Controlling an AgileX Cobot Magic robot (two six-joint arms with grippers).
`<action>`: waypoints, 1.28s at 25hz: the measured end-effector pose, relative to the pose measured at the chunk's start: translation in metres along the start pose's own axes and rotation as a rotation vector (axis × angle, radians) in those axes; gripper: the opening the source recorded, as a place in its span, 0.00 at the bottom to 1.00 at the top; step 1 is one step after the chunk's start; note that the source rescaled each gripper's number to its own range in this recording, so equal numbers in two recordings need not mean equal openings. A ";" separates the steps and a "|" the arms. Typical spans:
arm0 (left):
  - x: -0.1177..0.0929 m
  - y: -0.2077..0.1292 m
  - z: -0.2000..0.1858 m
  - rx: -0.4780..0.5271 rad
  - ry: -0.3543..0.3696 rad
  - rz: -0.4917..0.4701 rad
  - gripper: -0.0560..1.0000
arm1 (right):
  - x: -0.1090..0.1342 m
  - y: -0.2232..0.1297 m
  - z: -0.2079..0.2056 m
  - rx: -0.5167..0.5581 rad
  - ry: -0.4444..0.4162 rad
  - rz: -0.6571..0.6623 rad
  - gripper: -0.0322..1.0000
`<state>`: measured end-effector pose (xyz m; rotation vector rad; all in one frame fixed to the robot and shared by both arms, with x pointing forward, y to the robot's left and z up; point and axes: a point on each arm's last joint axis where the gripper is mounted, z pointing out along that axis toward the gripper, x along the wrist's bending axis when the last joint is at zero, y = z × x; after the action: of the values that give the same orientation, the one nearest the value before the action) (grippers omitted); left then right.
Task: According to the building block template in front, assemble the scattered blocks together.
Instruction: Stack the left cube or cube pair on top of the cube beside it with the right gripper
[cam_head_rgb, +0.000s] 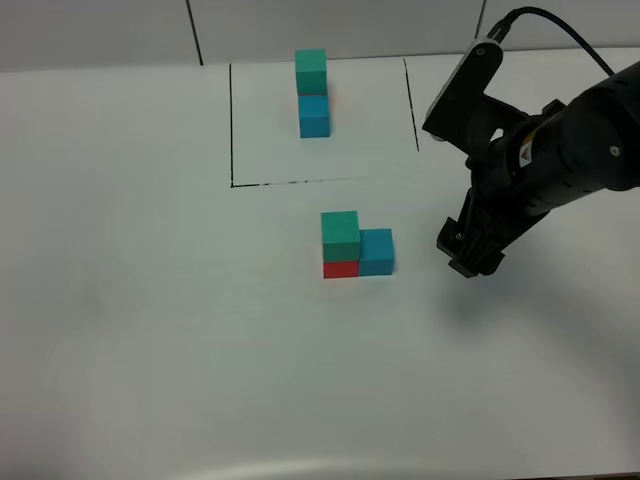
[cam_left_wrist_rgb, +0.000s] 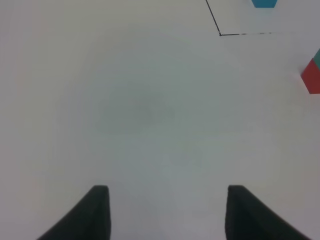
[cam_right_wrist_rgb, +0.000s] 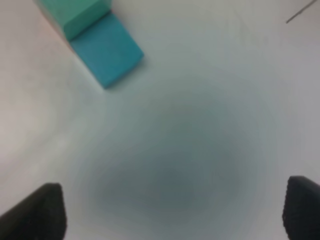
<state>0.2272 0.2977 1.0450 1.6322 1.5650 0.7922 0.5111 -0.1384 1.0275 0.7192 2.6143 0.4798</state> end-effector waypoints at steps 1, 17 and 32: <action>0.000 0.000 0.000 0.000 0.000 0.000 0.20 | 0.000 -0.001 -0.002 -0.003 -0.005 -0.002 0.77; 0.000 0.000 0.000 0.000 0.000 0.000 0.20 | 0.013 0.080 0.027 0.068 0.110 -0.395 0.77; 0.000 0.000 0.000 0.000 0.000 0.000 0.20 | 0.048 0.118 0.117 0.168 0.281 -0.530 0.77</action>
<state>0.2272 0.2977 1.0450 1.6322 1.5650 0.7922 0.5732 0.0088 0.9623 -0.0197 2.9772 0.2122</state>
